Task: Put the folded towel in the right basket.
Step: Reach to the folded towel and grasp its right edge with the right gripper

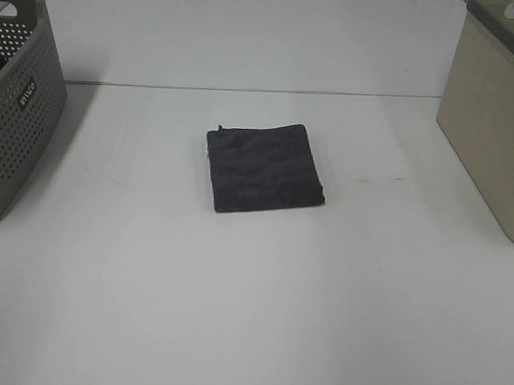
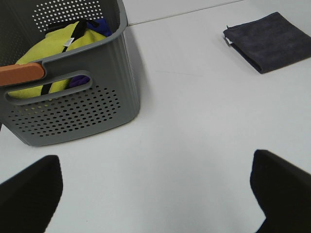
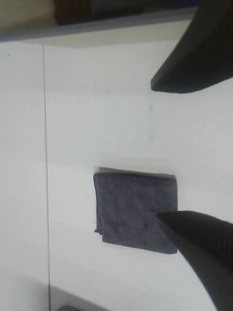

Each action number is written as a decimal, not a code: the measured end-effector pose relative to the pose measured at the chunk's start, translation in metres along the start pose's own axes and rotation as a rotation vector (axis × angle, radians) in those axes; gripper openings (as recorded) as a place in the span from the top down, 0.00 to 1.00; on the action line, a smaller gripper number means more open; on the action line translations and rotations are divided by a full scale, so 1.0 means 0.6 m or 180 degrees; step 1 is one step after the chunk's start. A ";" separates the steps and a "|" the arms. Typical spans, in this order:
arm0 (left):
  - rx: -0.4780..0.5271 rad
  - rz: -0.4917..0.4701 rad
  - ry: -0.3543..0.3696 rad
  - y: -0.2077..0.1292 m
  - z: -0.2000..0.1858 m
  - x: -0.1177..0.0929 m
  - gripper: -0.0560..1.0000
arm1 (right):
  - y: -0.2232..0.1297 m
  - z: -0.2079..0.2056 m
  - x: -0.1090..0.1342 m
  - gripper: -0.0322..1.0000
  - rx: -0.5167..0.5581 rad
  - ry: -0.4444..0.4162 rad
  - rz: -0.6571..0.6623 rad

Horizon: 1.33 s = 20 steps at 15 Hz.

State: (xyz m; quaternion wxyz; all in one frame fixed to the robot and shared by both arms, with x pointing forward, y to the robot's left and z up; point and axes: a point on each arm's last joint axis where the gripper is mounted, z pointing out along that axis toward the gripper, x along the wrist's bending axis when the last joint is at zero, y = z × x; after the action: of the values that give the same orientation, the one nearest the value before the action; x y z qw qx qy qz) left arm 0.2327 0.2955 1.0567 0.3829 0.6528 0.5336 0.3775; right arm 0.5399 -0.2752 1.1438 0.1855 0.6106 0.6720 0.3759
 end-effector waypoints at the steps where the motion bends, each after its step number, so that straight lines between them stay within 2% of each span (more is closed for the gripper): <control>1: 0.0000 0.0000 0.0000 0.000 0.000 0.000 0.01 | 0.008 0.031 -0.004 0.35 0.0083 0.0097 0.0009; 2: 0.0000 0.0000 0.0000 0.000 0.000 0.000 0.01 | 0.014 0.074 -0.008 0.35 0.0241 0.0204 -0.0010; 3: 0.0000 0.0000 0.0000 0.000 0.000 0.000 0.01 | 0.014 0.090 -0.006 0.35 0.0301 0.0224 -0.0049; 7: 0.0000 0.0000 0.0000 0.000 0.000 0.000 0.01 | -0.012 0.213 0.058 0.35 0.0804 0.0505 -0.0322; 9: 0.0000 0.0000 0.0000 0.000 0.000 0.000 0.01 | -0.029 0.266 0.073 0.35 0.1064 0.0598 -0.0337; 15: 0.0000 0.0000 0.0000 0.000 0.000 0.000 0.01 | -0.080 0.413 0.062 0.35 0.1905 0.0888 -0.0038; 20: 0.0000 0.0000 0.0000 0.000 0.000 0.000 0.01 | -0.104 0.502 0.051 0.34 0.2149 0.1005 0.0048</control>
State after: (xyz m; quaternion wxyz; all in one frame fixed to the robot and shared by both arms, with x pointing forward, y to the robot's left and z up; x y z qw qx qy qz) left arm 0.2327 0.2955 1.0567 0.3829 0.6528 0.5336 0.3775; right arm 0.7053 -0.1599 0.9091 -0.1350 0.5768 0.7739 0.2239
